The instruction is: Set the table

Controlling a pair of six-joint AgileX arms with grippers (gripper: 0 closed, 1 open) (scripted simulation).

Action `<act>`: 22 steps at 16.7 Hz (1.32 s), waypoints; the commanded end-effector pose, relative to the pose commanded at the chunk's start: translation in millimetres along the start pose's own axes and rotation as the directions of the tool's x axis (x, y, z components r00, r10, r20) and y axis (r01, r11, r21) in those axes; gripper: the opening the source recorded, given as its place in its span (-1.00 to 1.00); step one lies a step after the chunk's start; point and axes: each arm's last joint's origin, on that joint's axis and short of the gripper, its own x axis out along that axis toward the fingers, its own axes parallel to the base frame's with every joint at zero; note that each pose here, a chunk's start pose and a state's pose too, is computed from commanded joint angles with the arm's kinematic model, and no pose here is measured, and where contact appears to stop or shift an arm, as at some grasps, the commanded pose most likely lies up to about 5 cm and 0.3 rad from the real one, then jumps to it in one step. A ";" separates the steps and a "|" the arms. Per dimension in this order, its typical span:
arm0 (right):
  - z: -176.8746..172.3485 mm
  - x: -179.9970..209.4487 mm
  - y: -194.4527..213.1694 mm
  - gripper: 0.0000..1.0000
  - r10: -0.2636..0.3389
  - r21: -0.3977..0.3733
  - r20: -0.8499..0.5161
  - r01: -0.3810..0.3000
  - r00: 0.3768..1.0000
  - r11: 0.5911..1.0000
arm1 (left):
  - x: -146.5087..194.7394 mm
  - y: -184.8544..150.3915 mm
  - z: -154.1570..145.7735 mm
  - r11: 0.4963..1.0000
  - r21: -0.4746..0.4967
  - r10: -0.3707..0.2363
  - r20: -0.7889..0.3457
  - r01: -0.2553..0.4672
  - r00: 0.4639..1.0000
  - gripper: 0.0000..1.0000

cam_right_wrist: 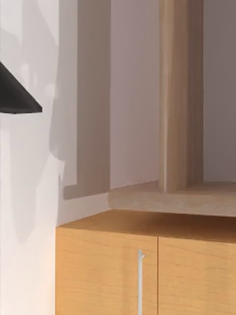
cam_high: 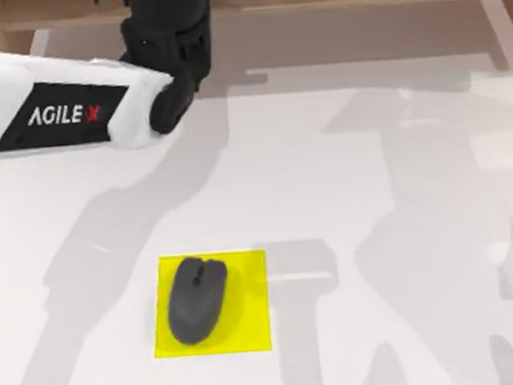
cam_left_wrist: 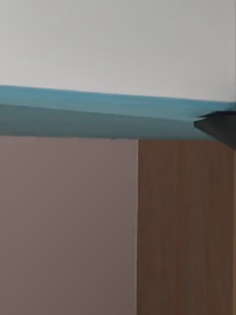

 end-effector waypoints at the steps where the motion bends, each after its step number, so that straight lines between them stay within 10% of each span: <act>1: 0.0 0.0 0.0 1.00 0.000 0.000 0.000 0.000 1.000 1.000 | 0.0 0.0 0.0 1.000 0.000 0.000 0.000 0.000 1.000 -1.00; 22: 0.0 0.0 0.0 1.00 0.000 0.000 0.000 0.000 1.000 1.000 | -46.0 1.4 17.9 0.998 0.053 -0.016 0.004 0.016 1.000 -1.00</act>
